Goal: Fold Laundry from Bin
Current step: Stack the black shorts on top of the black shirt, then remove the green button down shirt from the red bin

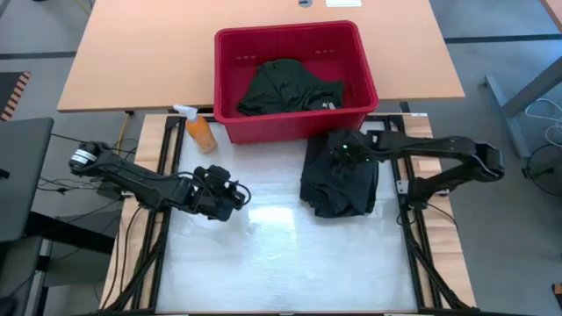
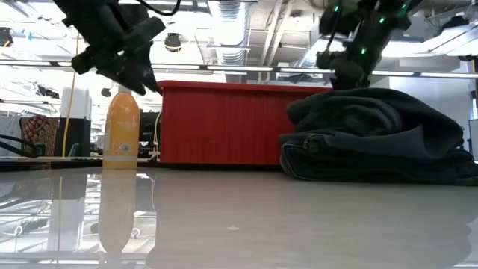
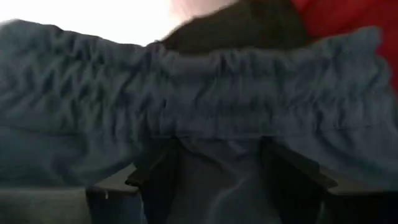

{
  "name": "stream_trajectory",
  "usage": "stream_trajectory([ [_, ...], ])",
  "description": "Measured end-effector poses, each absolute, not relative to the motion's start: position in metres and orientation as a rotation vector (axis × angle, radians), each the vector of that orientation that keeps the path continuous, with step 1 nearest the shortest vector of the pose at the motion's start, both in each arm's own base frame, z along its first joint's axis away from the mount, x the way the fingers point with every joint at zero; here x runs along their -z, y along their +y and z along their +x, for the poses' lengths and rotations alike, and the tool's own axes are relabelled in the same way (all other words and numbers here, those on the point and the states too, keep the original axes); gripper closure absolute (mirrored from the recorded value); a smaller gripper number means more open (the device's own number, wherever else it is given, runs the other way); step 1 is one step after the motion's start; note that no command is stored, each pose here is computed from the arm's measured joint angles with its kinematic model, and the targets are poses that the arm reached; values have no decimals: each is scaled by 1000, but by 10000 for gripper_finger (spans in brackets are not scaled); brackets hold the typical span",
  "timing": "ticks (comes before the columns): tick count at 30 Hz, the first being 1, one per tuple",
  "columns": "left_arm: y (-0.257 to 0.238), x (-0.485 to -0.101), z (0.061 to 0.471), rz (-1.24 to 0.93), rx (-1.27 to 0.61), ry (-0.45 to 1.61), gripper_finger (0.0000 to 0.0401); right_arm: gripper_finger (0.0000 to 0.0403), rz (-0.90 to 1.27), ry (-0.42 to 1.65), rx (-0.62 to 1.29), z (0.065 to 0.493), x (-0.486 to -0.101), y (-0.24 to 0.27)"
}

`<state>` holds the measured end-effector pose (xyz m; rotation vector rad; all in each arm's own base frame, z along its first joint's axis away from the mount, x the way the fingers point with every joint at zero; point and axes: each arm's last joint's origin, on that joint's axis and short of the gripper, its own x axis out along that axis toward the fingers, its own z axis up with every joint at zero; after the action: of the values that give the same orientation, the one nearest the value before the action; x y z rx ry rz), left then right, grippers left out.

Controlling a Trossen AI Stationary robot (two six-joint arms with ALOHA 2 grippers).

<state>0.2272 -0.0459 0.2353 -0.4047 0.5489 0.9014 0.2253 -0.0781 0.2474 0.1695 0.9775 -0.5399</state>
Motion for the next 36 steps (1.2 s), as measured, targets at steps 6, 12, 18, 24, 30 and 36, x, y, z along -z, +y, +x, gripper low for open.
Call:
stream_trajectory([
  [6, -55, -216, 239, -304, -843, 667, 257, 148, 194, 1056, 543, 230, -245, -84],
  [12, -70, -209, 249, -117, -756, 665, 257, 148, 168, 963, 482, 231, -309, -65],
  [18, -75, -215, 261, 45, -628, 642, 257, 148, 137, 690, 519, 233, -374, -67],
  [24, -81, -223, 275, 167, -489, 562, 257, 148, 87, 450, 661, 251, -392, -121],
  [30, -83, -208, 274, 241, -326, 522, 257, 148, 104, 339, 843, 280, -354, -216],
  [36, -83, -204, 273, 219, -299, 534, 257, 148, 235, 265, 836, 310, -305, -301],
])
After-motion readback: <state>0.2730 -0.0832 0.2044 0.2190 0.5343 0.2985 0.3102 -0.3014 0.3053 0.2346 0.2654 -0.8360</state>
